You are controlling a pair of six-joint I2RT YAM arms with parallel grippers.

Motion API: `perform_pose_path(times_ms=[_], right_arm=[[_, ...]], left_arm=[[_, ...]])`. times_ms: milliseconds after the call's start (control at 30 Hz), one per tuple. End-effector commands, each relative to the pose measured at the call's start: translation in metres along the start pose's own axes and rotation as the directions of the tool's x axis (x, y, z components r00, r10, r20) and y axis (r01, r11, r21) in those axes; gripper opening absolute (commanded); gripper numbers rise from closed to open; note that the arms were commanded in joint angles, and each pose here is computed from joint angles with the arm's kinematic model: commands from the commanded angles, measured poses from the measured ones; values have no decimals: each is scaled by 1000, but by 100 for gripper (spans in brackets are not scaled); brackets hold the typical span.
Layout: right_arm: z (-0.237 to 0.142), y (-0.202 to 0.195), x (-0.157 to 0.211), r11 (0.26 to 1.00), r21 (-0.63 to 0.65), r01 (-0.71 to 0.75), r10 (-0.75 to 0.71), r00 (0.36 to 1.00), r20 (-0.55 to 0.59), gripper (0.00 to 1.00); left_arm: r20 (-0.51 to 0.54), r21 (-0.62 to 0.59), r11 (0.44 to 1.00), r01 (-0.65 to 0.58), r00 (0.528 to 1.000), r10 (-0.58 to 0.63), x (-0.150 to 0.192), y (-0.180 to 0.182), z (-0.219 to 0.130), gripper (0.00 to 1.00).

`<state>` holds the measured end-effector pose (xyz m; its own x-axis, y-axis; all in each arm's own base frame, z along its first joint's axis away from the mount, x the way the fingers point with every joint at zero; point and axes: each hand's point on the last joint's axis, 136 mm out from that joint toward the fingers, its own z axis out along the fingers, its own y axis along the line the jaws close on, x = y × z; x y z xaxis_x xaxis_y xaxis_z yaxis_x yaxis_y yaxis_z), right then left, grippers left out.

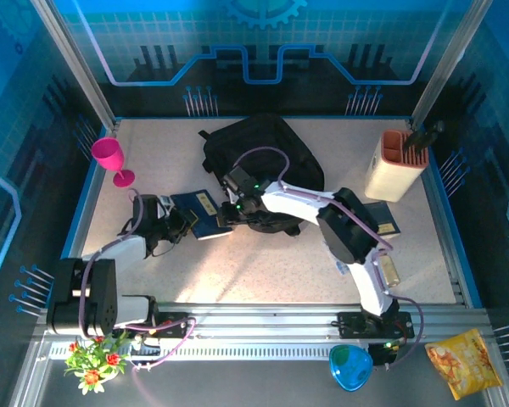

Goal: Pack the student bag
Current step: Pick up the book from the middle-left of the table, then pass the book.

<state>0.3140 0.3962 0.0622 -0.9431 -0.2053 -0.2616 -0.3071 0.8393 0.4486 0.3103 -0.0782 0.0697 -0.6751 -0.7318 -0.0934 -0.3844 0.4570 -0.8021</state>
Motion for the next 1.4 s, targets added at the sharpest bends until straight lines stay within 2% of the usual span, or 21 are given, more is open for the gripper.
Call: perform_pose_path(times_ms=[0,100,267,400,500,567,667,733,1000,1367], right_arm=[[-73,29,-35,983,-185,-23,56,982,178,58],[-112,23,-44,953,-291,-85,163,954,253,70],[-142,-12,-45,887,-393,-243,373,877,301,80],[-160,-18,-50,796,-527,-298,497,819,286,86],[-172,-10,-54,746,-596,-298,537,798,274,91],[-178,-5,-58,703,-644,-302,572,778,260,93],[-182,1,-65,583,-733,-350,673,714,194,93],[-190,8,-71,539,-770,-341,699,691,184,94],[-199,27,-85,550,-769,-325,708,670,223,91],[-183,40,-100,551,-778,-302,692,686,224,60]], left_arm=[[86,43,997,-65,994,61,-15,-35,-22,0],[150,121,988,-96,986,78,-21,-67,-44,0],[241,278,957,-79,971,10,-34,-114,-72,1],[273,403,914,-36,958,-83,-41,-144,-78,2],[286,472,881,-32,951,-119,-38,-167,-74,2],[295,507,861,-49,948,-120,-33,-183,-71,2],[309,538,839,-77,944,-112,-29,-203,-66,3],[318,547,832,-95,943,-101,-28,-213,-63,3],[292,598,797,-81,949,-122,-22,-241,-51,3],[246,612,790,-42,959,-140,-14,-248,-36,5]])
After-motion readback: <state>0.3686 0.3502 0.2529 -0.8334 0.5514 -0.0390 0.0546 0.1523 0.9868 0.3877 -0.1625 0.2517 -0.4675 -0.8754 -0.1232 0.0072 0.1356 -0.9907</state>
